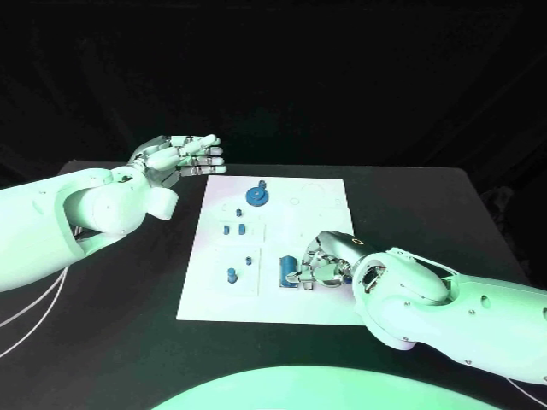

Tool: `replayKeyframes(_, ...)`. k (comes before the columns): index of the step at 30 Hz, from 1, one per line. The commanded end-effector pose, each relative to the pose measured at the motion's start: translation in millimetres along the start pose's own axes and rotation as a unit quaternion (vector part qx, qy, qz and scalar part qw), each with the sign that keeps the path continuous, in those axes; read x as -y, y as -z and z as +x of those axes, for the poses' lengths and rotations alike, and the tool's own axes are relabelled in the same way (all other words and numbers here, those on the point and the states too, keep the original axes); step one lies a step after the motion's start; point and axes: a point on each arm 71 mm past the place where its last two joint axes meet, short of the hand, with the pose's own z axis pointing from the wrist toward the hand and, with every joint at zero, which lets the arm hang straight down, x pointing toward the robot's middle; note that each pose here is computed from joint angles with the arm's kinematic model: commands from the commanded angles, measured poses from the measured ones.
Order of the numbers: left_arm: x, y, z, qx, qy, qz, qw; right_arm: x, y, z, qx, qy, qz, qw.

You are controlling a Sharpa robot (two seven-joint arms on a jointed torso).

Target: Assemble the parts on the task board

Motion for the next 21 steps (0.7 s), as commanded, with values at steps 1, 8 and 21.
replayKeyframes(1, 0.7, -0.2, 1.7, -0.008, 0.004, 0.002, 1.0, -0.2, -0.2, 0.6, -0.003, 0.011, -0.003, 1.0)
replayKeyframes(8, 0.7, -0.1, 1.6, -0.008, 0.004, 0.001, 1.0, -1.8, -1.7, 1.8, -0.007, 0.013, -0.005, 1.0)
replayKeyframes(21, 0.6, 0.1, 1.4, -0.008, 0.004, 0.0, 1.0, -1.6, -5.0, 3.7, -0.013, 0.024, -0.003, 1.0)
